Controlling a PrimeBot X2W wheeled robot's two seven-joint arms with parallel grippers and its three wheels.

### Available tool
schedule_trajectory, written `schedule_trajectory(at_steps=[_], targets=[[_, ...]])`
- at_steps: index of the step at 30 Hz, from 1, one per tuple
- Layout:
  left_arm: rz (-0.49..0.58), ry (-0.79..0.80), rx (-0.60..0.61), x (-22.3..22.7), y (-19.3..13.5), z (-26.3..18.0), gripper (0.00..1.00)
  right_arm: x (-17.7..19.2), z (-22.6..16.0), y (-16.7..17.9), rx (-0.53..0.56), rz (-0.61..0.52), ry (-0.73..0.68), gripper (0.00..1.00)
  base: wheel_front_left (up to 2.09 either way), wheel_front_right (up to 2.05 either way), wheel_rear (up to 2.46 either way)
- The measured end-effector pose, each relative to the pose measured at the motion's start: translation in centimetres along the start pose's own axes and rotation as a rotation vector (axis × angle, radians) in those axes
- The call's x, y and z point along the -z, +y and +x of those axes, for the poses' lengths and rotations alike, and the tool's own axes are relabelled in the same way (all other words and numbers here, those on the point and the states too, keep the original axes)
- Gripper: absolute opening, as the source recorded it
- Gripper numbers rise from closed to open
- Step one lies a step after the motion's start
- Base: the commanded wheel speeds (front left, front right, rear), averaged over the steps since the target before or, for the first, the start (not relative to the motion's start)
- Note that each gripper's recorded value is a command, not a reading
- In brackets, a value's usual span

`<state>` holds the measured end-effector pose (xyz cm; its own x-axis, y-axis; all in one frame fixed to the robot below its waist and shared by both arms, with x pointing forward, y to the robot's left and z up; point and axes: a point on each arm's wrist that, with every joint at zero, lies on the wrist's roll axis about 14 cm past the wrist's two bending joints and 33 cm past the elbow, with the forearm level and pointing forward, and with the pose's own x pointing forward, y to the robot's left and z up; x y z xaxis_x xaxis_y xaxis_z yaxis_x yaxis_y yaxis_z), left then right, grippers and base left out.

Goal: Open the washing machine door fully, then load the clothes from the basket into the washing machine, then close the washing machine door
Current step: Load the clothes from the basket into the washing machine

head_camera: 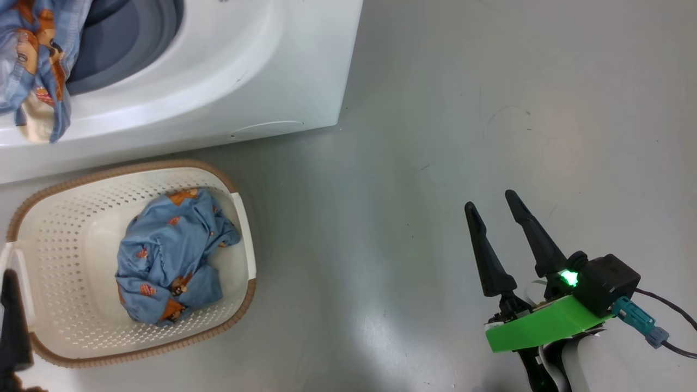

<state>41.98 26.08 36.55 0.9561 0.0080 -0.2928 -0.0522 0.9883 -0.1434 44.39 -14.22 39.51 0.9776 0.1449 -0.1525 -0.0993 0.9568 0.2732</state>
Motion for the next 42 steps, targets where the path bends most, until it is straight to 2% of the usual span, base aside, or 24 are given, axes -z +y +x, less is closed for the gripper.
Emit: schedule_trajectory(at_steps=[11,17,23,32,42], targets=[[-0.005,0.045,-0.012,1.3,0.2,-1.1,1.00,0.0,0.0,0.0,0.000,0.000,0.000,1.00,0.00,0.00,0.00],[-0.017,0.043,0.023,1.3,-1.0,-0.7,1.00,-0.1,0.0,0.0,-0.001,0.000,-0.001,1.00,0.00,0.00,0.00],[-0.034,-0.026,0.087,-0.8,-2.6,1.8,1.00,-0.1,-0.1,0.0,0.002,-0.002,-0.001,1.00,0.00,0.00,0.00],[0.007,-0.144,0.230,-5.0,-6.3,6.4,1.00,-0.6,-0.5,-0.5,0.016,-0.005,-0.010,1.00,0.00,0.00,0.00],[0.067,-0.117,0.276,-5.9,-6.7,10.4,1.00,-0.7,-0.8,-0.9,0.031,-0.009,-0.010,1.00,0.00,0.00,0.00]])
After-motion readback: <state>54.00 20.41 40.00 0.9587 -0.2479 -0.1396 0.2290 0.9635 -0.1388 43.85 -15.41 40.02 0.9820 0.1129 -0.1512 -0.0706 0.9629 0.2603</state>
